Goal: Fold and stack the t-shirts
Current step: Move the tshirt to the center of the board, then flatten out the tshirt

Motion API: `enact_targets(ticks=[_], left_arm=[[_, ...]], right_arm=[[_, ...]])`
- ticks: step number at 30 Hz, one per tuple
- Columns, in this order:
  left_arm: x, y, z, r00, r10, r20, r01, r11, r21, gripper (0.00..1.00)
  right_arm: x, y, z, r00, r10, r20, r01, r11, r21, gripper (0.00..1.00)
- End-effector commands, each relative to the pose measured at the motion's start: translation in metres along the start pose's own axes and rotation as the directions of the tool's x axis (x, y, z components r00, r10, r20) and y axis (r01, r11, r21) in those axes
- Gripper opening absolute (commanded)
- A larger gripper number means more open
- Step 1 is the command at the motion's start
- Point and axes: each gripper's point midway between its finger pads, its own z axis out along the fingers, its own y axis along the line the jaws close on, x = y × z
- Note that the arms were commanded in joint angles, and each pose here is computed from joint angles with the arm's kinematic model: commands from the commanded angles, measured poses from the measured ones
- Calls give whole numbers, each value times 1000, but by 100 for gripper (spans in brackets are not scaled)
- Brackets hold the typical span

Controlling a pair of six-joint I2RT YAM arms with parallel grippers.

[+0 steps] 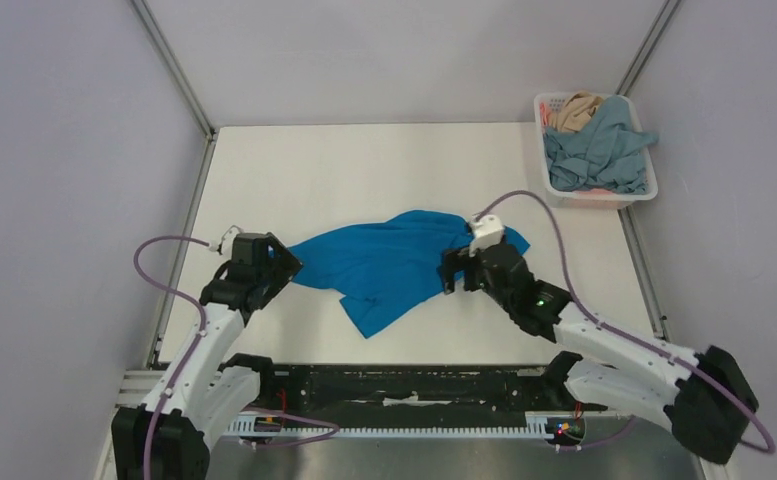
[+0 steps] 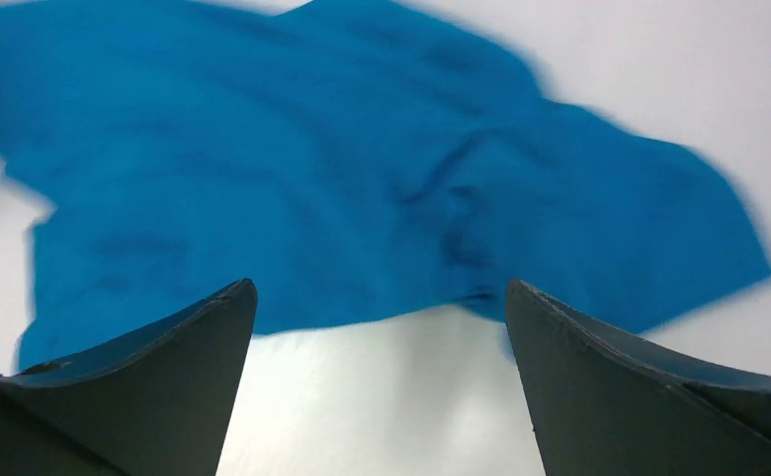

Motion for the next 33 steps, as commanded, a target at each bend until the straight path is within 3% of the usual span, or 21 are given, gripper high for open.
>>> enact_targets(ticks=[1,3,6,8,15,23,25,27,33], left_arm=[[-34,2,2,993,-16,115,27,995,-95,96],[-38,6,4,991,-15,137,32,992,-123,96],[-42,12,5,986,-21,167,47,988,-150,96],[-43,14,4,983,-27,179,54,988,-148,96],[-45,16,3,979,-39,202,67,989,-134,96],[-44,16,2,979,-37,198,64,989,-131,96],[-44,17,2,980,-33,199,60,989,-132,96],[-44,17,1,979,-31,200,58,990,-129,96],[-28,15,12,990,-34,140,48,994,-95,96]], right_arm=[[22,130,-5,975,-221,-35,191,903,-385,98],[48,181,-8,935,-346,-73,271,834,-480,98],[64,225,-4,905,-416,-91,323,810,-490,98],[85,244,-1,880,-452,-147,330,803,-496,96],[122,265,17,834,-497,-241,346,810,-473,75],[163,228,22,761,-538,-362,390,826,-407,51],[169,204,23,748,-537,-390,411,836,-364,36],[167,173,26,762,-489,-424,391,870,-300,1],[109,86,23,897,-290,-333,284,956,-67,0]])
